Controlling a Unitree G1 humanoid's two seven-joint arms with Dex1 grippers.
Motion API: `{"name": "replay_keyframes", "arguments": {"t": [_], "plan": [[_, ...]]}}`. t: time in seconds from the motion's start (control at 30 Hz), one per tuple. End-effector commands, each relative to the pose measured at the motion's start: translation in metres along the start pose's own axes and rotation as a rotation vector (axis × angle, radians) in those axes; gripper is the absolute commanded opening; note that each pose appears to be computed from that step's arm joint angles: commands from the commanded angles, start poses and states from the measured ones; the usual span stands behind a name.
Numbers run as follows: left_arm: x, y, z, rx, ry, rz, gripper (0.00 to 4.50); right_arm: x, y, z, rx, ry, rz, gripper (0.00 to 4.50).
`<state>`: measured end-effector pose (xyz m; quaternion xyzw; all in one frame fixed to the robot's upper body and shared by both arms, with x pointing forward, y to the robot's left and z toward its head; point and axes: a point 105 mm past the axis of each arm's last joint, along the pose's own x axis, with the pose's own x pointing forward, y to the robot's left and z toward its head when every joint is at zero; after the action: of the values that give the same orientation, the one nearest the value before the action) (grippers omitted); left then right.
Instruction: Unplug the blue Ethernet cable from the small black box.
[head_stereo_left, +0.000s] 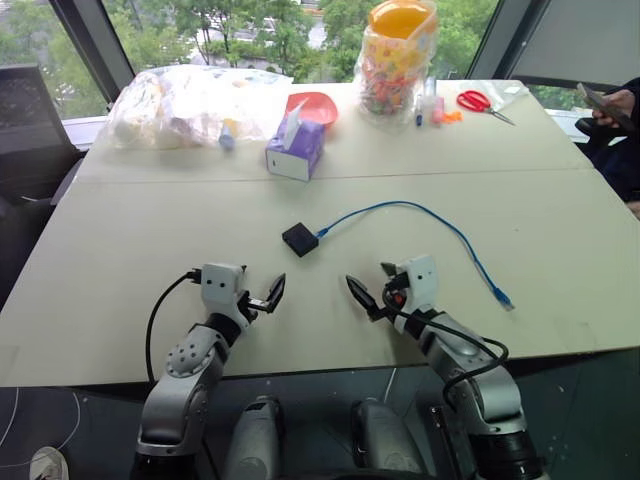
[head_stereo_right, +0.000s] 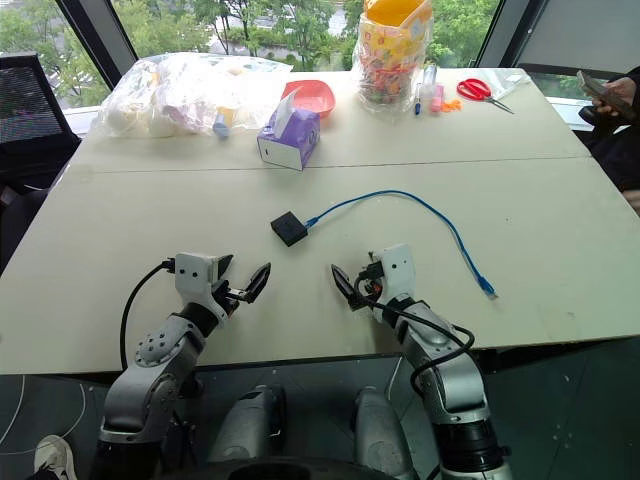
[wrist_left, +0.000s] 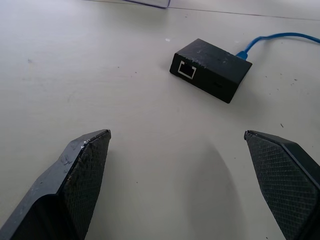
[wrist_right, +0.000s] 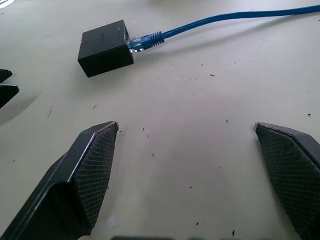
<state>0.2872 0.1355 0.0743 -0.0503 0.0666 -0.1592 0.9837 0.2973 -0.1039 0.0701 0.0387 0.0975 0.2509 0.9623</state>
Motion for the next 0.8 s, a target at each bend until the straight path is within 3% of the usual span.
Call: {"name": "replay_keyframes", "arguments": {"t": [0.03, 0.8], "plan": [[-0.002, 0.000, -0.004, -0.004, 0.016, 0.013, 4.48, 0.001, 0.006, 0.000, 0.008, 0.005, 0.036, 4.50], [0.002, 0.005, -0.003, -0.009, 0.001, -0.025, 4.48, -0.002, -0.001, 0.014, -0.065, 0.027, 0.066, 4.50]]}}
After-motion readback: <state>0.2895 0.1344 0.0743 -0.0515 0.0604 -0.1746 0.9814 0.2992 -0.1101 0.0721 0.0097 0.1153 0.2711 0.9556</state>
